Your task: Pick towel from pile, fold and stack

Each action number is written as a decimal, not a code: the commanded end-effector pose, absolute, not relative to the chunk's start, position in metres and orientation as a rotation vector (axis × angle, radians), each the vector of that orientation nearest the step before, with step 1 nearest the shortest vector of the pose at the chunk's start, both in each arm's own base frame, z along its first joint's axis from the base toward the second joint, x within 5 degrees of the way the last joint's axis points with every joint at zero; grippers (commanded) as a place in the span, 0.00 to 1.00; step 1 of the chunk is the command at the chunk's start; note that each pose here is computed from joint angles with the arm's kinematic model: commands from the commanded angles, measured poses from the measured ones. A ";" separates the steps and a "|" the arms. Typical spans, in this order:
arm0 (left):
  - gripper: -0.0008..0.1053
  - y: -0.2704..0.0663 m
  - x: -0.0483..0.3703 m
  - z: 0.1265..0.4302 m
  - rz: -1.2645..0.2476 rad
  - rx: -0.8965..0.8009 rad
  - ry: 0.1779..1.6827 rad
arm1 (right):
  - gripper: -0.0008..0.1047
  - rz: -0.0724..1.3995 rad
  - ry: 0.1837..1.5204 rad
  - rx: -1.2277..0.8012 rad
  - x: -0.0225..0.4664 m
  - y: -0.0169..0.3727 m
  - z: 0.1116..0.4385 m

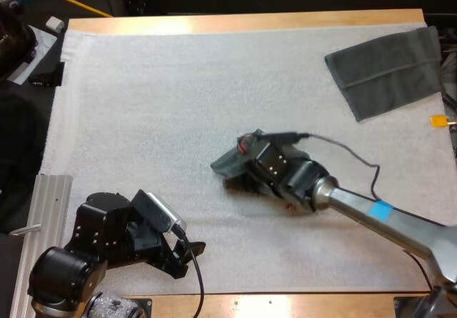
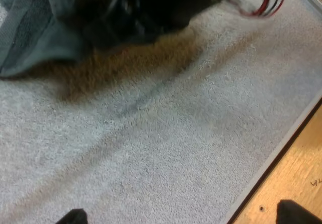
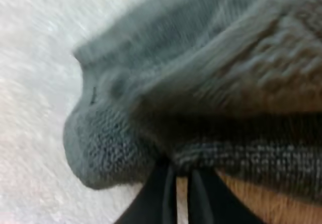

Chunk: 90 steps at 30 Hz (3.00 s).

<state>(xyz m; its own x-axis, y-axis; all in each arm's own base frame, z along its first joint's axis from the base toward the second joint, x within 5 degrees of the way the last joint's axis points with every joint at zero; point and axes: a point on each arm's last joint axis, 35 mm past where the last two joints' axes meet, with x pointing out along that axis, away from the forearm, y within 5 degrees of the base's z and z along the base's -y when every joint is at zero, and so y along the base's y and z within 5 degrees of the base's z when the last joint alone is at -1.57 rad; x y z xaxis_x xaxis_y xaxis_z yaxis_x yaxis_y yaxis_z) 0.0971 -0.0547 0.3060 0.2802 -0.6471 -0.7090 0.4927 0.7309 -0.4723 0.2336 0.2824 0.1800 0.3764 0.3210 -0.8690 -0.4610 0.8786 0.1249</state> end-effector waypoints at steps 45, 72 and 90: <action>0.67 -0.050 0.108 0.309 -0.554 -0.049 0.943 | 0.53 0.520 1.323 -0.263 0.215 0.219 0.210; 0.67 -0.053 0.106 0.310 -0.619 -0.097 0.953 | 0.33 0.455 1.299 0.039 0.230 0.227 0.134; 0.67 -0.053 0.106 0.311 -0.626 -0.099 0.950 | 0.01 0.598 0.992 -0.148 0.219 0.217 0.252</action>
